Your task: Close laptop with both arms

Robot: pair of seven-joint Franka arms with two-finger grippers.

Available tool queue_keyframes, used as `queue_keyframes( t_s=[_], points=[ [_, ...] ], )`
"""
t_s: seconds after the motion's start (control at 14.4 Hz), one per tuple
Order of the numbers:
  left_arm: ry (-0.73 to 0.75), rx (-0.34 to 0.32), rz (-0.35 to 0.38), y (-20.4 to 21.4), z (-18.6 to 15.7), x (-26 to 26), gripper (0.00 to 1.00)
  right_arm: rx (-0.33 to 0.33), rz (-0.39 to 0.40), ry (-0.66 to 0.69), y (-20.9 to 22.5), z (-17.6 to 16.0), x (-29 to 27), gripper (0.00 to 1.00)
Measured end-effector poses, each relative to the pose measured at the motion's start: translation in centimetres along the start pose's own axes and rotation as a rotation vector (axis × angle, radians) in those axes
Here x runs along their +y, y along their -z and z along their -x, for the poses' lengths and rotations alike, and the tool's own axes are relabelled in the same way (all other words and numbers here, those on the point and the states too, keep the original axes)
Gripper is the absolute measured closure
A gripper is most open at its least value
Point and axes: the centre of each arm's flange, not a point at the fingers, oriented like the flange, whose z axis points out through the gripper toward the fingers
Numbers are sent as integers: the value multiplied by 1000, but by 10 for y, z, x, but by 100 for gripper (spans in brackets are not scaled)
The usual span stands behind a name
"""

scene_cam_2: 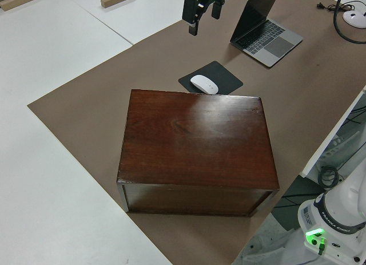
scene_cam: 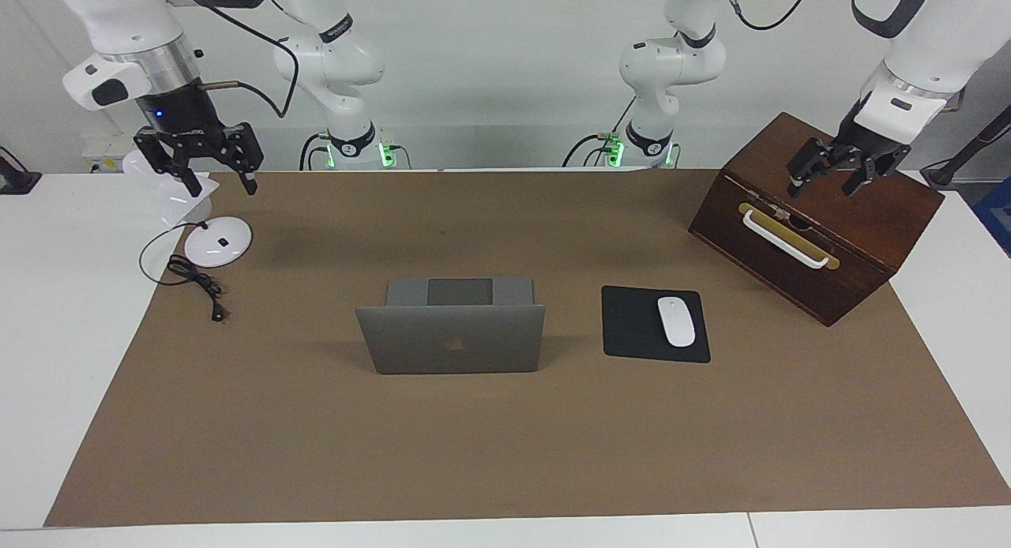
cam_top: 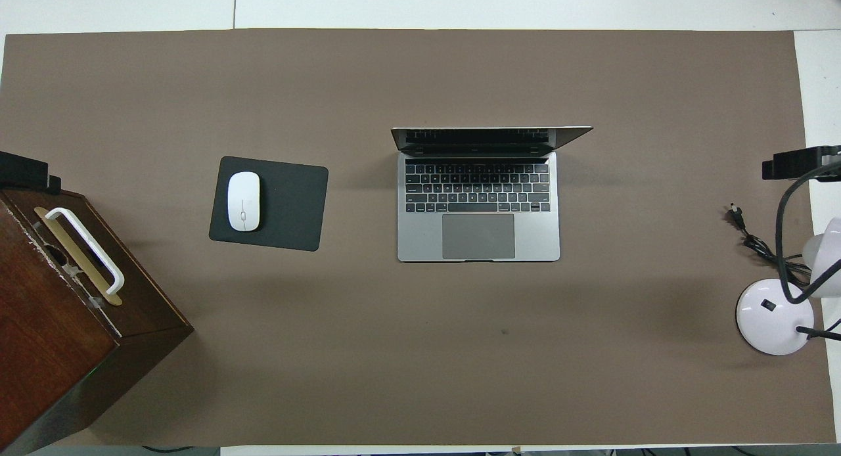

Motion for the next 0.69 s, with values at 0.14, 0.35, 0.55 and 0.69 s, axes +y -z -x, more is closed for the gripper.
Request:
queue_keyframes(
  t_s=[0.14, 0.35, 0.55, 0.69],
  points=[
    [5, 1, 0, 0, 0, 0, 22, 3, 1, -10, -3, -6, 6, 33],
    [1, 4, 0, 0, 0, 3, 59, 0, 2, -10, -7, -12, 6, 69],
    [3, 17, -1, 0, -2, 3, 95, 7, 10, 9, -9, -16, 8, 99],
    [5, 49, -3, 3, -5, 2, 99, 16, 41, 32, -9, -20, 11, 99]
  ],
)
